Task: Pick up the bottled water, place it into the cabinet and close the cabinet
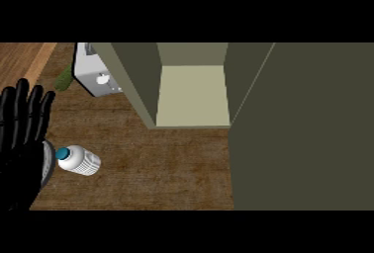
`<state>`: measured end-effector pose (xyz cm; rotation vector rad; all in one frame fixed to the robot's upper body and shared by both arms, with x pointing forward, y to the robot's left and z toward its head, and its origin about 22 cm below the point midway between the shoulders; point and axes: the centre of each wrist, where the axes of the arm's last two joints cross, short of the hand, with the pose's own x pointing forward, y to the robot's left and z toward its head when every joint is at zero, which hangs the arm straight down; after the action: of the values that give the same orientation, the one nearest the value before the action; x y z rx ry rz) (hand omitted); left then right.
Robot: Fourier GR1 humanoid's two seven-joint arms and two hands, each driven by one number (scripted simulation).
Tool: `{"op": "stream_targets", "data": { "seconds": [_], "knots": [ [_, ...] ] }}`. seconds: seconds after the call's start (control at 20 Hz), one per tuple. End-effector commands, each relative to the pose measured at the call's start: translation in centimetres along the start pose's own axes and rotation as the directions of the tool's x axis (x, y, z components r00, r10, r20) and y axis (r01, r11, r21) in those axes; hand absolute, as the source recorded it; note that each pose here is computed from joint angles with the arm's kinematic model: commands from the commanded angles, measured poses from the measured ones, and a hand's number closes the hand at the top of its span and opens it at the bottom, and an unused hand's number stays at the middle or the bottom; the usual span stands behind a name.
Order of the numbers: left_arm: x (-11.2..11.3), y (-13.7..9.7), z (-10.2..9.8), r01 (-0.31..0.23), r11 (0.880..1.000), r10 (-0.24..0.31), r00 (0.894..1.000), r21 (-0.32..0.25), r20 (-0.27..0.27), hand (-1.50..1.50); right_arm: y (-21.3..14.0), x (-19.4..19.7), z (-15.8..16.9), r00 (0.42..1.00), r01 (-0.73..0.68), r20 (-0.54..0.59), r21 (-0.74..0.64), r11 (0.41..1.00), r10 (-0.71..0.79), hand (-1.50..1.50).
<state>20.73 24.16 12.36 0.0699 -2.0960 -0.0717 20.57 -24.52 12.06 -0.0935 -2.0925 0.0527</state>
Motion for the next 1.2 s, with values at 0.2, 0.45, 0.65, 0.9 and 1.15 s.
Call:
{"op": "stream_targets", "data": {
  "seconds": [0.2,0.45,0.65,0.9,1.15],
  "knots": [
    [1.6,7.4,0.7,0.092,0.996,-0.092,0.996,-0.012,0.012,-1.50,0.2,2.1,2.3,1.000,-0.013,-0.006,0.045,0.999,0.013,-1.50],
    [1.1,5.6,4.1,-0.241,0.965,0.256,0.950,0.101,-0.177,-1.50,1.6,2.8,3.9,0.980,0.175,-0.133,0.227,0.958,-0.147,-1.50],
    [5.9,5.8,4.6,-0.243,0.966,0.255,0.949,0.086,-0.186,-1.50,1.3,6.3,4.8,0.980,0.184,-0.126,0.245,0.952,-0.157,-1.50],
    [7.9,5.8,6.7,-0.241,0.965,0.257,0.949,0.106,-0.183,-1.50,2.0,10.2,5.7,0.979,0.192,-0.114,0.230,0.954,-0.170,-1.50],
    [8.4,4.6,5.9,-0.235,0.959,0.267,0.939,0.160,-0.218,-1.50,2.9,11.1,5.7,0.975,0.210,-0.117,0.216,0.953,-0.188,-1.50]
  ]
}}
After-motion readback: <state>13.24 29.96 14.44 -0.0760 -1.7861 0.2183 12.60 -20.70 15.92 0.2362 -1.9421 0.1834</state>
